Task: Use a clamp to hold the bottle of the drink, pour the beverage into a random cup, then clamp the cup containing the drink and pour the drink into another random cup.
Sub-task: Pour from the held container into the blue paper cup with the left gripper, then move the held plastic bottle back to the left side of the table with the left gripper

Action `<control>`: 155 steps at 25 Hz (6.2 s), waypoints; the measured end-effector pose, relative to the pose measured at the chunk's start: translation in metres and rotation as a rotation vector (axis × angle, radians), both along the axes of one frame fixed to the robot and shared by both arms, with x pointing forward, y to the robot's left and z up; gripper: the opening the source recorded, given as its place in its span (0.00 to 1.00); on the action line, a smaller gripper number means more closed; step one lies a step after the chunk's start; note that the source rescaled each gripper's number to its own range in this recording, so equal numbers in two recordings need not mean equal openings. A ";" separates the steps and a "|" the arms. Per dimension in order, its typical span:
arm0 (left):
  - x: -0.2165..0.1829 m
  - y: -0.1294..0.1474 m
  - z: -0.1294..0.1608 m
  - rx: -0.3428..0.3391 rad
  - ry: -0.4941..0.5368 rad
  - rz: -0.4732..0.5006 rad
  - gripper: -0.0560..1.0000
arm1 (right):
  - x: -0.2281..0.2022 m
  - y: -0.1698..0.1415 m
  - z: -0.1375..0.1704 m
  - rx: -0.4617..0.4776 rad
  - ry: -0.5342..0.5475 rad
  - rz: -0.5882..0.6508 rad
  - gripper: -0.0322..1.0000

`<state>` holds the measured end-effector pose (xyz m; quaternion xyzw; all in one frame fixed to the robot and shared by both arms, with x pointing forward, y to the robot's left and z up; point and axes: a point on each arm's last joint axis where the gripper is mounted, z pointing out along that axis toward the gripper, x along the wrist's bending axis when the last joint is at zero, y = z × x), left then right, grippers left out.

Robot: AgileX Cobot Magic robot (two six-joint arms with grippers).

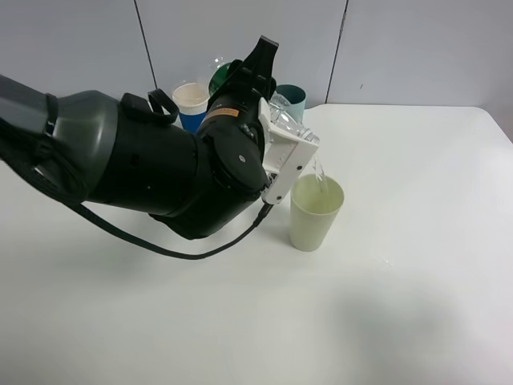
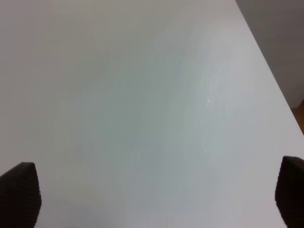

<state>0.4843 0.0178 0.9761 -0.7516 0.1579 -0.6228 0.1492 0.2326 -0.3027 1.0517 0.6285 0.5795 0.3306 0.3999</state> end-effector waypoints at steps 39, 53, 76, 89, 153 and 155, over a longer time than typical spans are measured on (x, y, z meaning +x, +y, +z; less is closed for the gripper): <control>0.001 -0.013 0.016 0.152 -0.178 -0.155 0.06 | 0.000 0.000 0.000 0.000 0.000 0.000 1.00; 0.000 -0.021 0.024 0.253 -0.283 -0.241 0.06 | 0.000 0.000 0.000 0.000 0.000 0.000 1.00; -0.003 0.049 0.020 -0.680 0.126 -0.038 0.06 | 0.000 0.000 0.000 0.000 0.000 0.000 1.00; -0.022 0.137 -0.003 -1.372 0.225 0.143 0.06 | 0.000 0.000 0.000 0.000 0.000 0.000 1.00; -0.007 0.214 -0.094 -1.751 0.623 0.185 0.06 | 0.000 0.000 0.000 0.000 0.000 0.000 1.00; -0.007 0.213 -0.097 -1.743 0.634 0.164 0.06 | 0.000 0.000 0.000 0.000 0.000 0.000 1.00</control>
